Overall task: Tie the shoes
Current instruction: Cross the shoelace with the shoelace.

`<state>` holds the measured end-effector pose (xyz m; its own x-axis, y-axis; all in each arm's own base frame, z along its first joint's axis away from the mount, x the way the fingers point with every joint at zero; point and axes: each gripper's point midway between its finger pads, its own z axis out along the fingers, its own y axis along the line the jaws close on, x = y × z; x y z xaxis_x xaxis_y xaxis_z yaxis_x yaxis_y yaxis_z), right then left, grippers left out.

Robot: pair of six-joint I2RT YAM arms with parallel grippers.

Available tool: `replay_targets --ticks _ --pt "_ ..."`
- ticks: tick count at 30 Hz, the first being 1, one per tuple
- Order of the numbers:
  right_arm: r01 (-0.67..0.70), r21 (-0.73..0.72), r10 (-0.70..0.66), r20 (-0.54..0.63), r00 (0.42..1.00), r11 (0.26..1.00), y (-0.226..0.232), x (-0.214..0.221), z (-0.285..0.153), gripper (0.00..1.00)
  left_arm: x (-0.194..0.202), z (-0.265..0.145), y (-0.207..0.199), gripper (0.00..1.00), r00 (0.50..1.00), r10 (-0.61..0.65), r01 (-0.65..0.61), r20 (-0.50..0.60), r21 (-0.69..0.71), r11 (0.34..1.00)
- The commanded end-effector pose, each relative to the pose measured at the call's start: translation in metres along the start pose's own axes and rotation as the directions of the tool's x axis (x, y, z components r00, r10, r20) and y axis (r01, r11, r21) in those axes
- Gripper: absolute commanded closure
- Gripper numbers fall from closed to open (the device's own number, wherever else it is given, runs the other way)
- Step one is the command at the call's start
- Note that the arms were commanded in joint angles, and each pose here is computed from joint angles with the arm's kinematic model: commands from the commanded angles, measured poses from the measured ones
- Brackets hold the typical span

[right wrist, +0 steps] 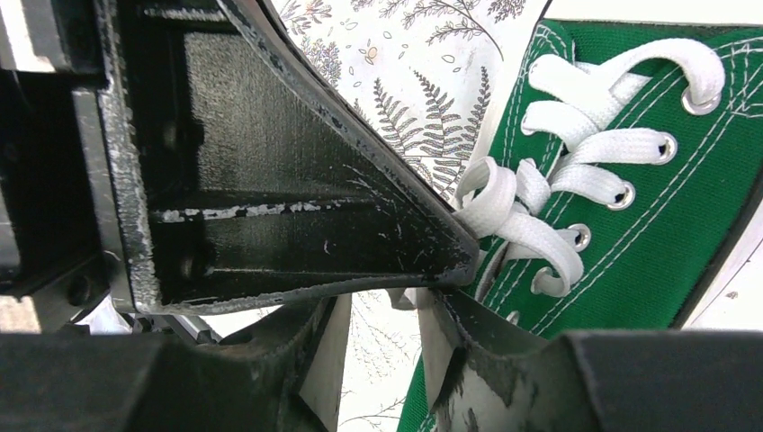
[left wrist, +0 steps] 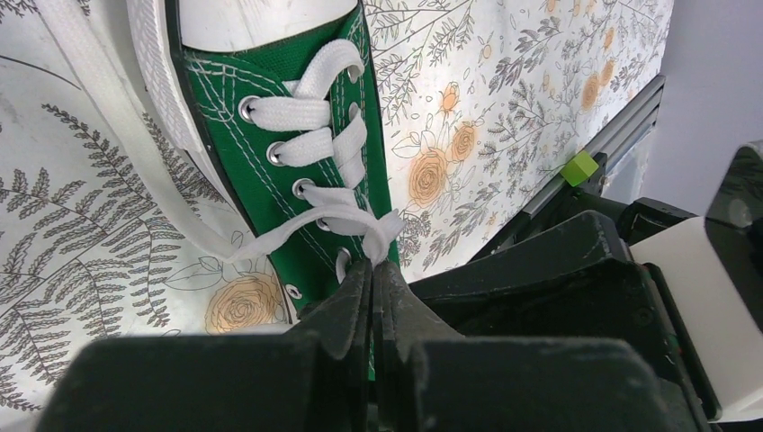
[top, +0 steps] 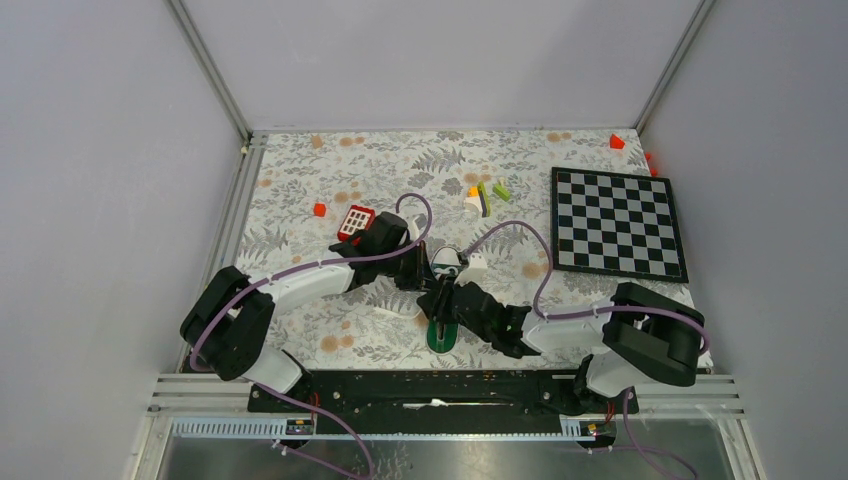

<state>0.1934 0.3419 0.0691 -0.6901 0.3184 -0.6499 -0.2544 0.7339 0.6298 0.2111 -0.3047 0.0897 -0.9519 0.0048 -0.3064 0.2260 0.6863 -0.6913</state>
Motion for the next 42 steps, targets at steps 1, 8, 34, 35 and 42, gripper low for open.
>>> replay_targets --ticks 1,8,34,35,42 --pt "0.002 -0.022 -0.001 0.042 0.999 1.000 0.007 -0.007 0.002 0.65 -0.015 -0.002 -0.019 1.00 0.999 0.012 -0.014 0.032 0.062 0.998" --pt "0.002 0.018 -0.003 0.068 0.998 1.000 -0.009 -0.017 -0.021 0.98 -0.018 -0.004 -0.013 1.00 0.999 0.013 -0.014 0.046 0.036 0.999" --pt "0.478 -0.013 -0.461 -0.289 0.839 0.878 0.004 -0.056 -0.057 1.00 -0.017 -0.011 0.009 1.00 0.996 0.041 -0.038 0.079 -0.043 0.998" --pt "0.499 -0.017 -0.478 -0.314 0.820 0.867 0.004 -0.054 -0.056 1.00 -0.016 -0.010 0.010 1.00 0.996 0.039 -0.036 0.076 -0.048 0.998" --pt "0.531 -0.029 -0.504 -0.365 0.783 0.847 0.006 -0.053 -0.051 0.94 -0.009 -0.009 0.022 1.00 0.998 0.022 -0.017 0.067 -0.085 0.996"
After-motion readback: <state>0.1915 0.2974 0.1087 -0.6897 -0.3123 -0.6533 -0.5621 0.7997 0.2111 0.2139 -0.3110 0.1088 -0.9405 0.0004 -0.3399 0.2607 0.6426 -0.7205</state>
